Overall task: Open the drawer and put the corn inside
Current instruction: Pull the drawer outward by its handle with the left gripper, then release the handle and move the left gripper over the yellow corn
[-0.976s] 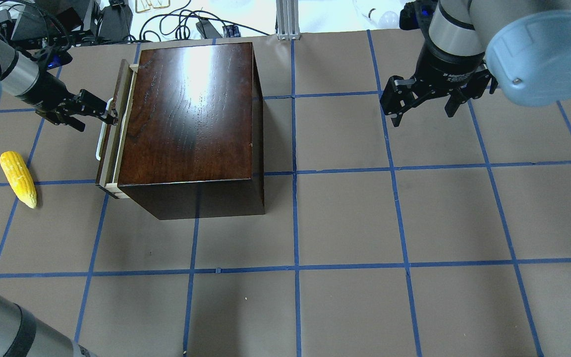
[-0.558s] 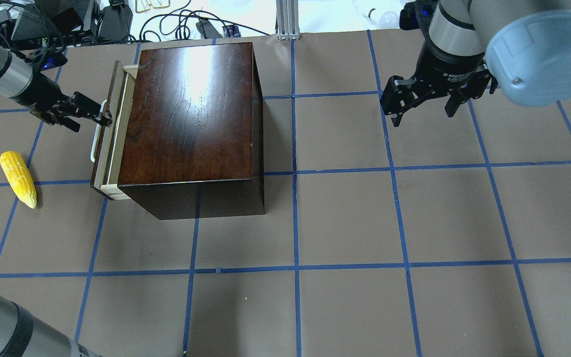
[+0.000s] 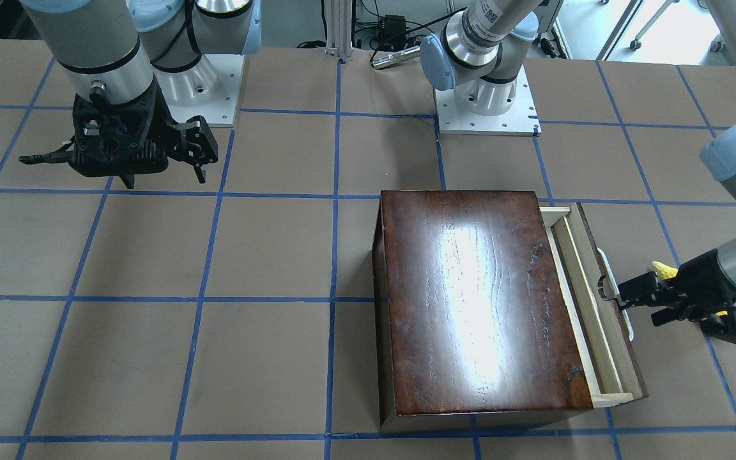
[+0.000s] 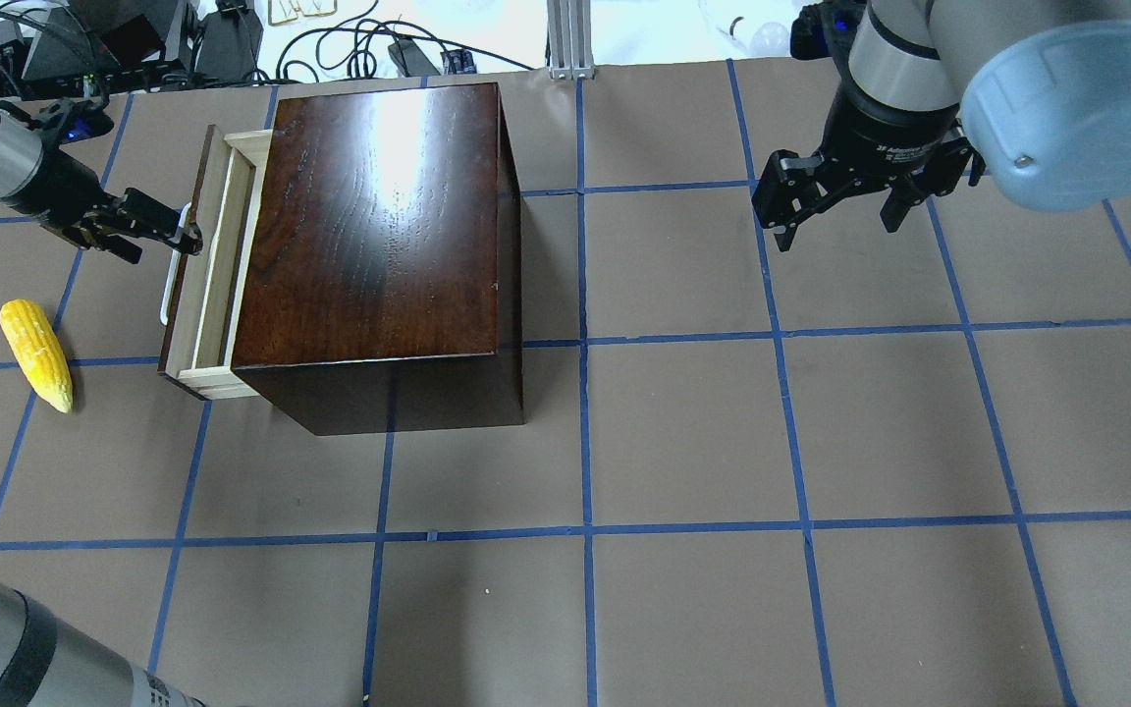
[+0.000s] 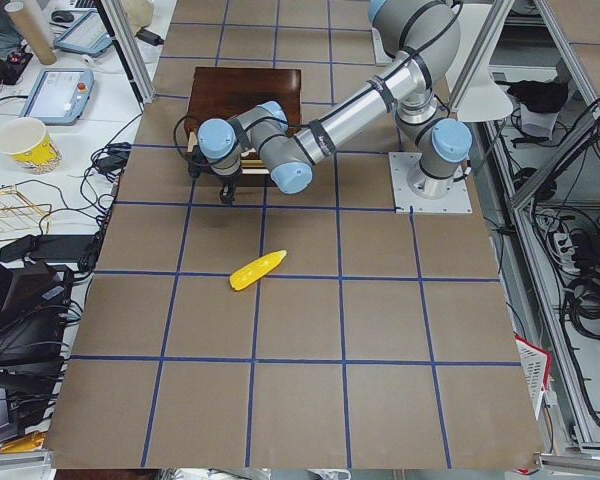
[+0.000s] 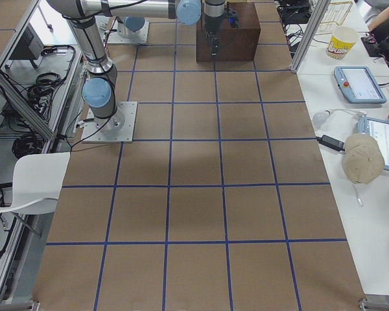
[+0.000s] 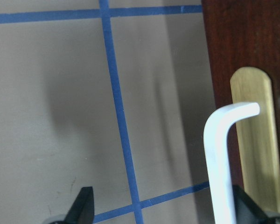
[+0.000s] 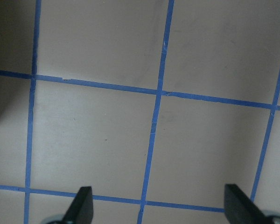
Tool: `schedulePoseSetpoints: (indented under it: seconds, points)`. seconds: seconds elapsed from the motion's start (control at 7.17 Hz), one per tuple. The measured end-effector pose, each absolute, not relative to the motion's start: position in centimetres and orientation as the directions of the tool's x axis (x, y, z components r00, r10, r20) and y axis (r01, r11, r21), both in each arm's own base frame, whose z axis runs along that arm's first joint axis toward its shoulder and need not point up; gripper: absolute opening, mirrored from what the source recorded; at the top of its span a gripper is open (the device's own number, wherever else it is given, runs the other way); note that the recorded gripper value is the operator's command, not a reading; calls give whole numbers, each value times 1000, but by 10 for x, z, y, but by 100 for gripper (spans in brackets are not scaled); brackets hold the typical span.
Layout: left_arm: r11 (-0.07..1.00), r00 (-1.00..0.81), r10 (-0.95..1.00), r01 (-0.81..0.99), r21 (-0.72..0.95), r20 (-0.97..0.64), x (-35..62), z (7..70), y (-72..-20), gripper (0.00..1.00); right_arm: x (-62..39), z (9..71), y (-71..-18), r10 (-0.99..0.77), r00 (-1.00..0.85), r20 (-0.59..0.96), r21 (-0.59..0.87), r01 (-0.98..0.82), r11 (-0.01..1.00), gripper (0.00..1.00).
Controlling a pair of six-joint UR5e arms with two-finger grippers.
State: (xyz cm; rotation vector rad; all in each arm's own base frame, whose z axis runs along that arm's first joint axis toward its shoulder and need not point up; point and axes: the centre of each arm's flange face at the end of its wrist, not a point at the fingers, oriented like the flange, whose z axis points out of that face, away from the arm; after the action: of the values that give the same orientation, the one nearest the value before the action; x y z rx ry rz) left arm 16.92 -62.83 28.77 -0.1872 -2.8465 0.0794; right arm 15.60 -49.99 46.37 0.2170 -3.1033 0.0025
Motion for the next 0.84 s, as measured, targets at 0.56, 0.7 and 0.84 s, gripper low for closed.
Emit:
schedulePoseSetpoints:
  seconds: [0.56, 0.7, 0.84]
  points:
    - [984, -953, 173, 158, -78, 247, 180, 291, -635, 100, 155, 464, -500, -138, -990, 31, 1, -138, 990, 100]
    - [984, -954, 173, 159, -78, 244, 182, 291, -636, 100, 155, 464, -500, -138, -990, 31, 1, -138, 990, 100]
    - [985, -955, 170, 155, -79, 242, 185, 292, -635, 100, 156, 464, -500, -138, -990, 31, 1, -138, 990, 100]
